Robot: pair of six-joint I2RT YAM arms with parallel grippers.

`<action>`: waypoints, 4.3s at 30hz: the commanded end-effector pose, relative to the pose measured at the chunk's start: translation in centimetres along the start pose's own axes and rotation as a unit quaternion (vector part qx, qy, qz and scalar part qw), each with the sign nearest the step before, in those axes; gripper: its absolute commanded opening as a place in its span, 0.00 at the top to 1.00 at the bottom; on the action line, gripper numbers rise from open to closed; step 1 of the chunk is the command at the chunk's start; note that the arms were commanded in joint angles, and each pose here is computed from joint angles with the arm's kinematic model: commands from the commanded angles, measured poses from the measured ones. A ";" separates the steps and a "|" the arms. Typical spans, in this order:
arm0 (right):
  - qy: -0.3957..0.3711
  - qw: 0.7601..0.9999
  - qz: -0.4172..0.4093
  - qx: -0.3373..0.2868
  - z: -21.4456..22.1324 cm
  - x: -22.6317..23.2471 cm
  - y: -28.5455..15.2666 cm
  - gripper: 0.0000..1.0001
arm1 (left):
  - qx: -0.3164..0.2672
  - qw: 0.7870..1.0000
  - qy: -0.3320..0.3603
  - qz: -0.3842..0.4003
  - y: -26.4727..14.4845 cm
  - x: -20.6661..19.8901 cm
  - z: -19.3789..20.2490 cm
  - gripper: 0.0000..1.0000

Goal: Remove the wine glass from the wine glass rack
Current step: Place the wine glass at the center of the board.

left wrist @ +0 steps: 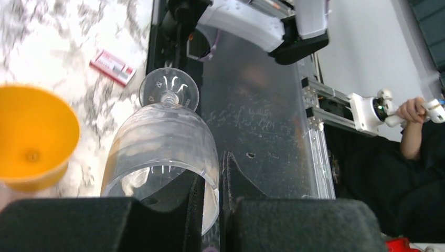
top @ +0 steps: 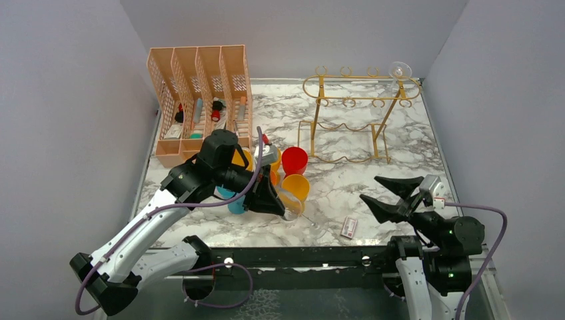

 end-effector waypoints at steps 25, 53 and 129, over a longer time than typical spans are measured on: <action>0.152 0.961 0.230 0.023 2.4 -6.9 0.3 0.34 | 0.091 0.922 -0.158 -0.342 -4.3 5.4 10.1 1.00; 0.190 0.946 0.258 0.053 3.6 -8.0 0.6 0.34 | 0.176 0.860 -0.149 -0.454 -0.9 5.9 11.1 1.00; 0.202 0.941 0.263 0.069 4.1 -8.3 0.8 0.34 | 0.139 0.856 -0.129 -0.481 -1.1 4.9 8.4 0.65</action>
Point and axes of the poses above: each gripper's point midway between its finger pads, its own y axis out along the fingers, its own x axis along the line the jaws close on, z = x × y, the point moved 4 cm from there along -y, back along the fingers, and after that the axes turned 4 degrees about y, right-handed, at the moved point
